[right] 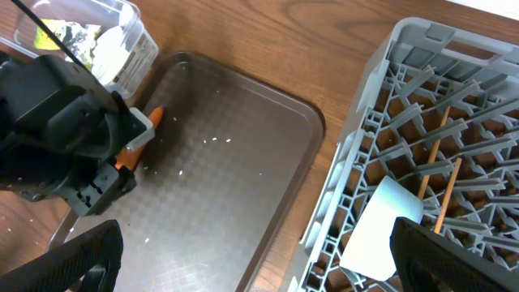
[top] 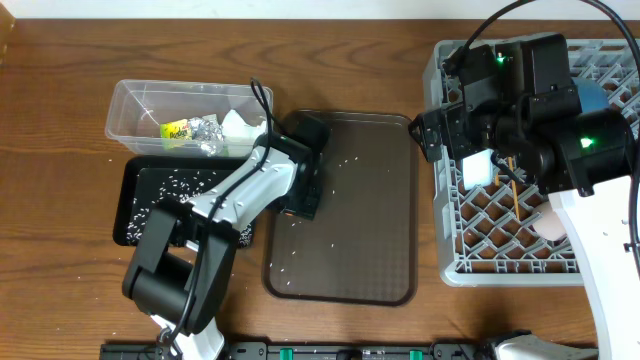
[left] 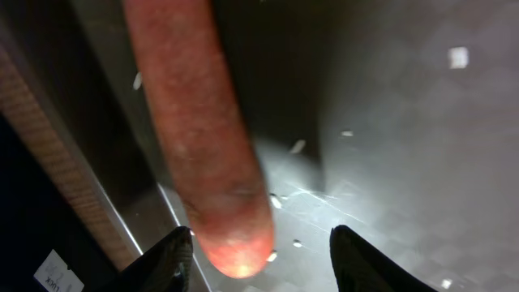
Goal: Sort waste into correct bins and load items into the dishwasher rack
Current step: 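Reach the left gripper to the carrot on the brown tray and grasp it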
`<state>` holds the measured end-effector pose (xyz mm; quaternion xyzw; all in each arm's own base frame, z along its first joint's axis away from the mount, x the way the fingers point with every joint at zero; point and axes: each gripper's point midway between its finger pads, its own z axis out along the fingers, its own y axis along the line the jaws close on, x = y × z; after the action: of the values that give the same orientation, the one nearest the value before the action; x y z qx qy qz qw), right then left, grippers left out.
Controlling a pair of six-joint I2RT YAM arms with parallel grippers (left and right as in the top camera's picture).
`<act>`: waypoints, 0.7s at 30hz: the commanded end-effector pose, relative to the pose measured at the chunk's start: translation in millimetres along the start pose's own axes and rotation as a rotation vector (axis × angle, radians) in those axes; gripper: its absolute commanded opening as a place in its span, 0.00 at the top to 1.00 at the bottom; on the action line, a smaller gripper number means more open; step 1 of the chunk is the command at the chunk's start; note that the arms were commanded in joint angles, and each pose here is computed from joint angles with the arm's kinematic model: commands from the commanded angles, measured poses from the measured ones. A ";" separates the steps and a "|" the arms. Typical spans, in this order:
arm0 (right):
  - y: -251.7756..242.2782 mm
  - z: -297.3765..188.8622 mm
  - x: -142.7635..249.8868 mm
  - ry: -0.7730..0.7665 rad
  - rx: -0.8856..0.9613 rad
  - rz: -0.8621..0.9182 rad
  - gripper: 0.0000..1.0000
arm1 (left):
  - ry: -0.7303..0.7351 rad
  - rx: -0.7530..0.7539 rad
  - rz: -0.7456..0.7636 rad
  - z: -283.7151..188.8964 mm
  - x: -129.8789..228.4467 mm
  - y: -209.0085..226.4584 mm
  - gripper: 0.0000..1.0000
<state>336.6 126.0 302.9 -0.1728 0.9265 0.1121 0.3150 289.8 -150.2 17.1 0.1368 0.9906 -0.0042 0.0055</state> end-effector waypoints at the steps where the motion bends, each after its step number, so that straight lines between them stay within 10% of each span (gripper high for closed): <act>1: 5.1 -5.3 -1.5 -0.014 -0.012 -0.003 0.01 | -0.029 -0.022 -0.024 -4.8 -6.3 12.2 0.46; 21: 5.1 -5.3 -1.5 -0.014 -0.012 -0.003 0.01 | -0.010 0.038 0.119 5.4 -7.8 6.4 0.56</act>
<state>336.7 126.0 303.0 -0.1727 0.9264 0.1119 0.3152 300.5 -145.3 17.3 0.1761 0.9840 -0.0210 0.0166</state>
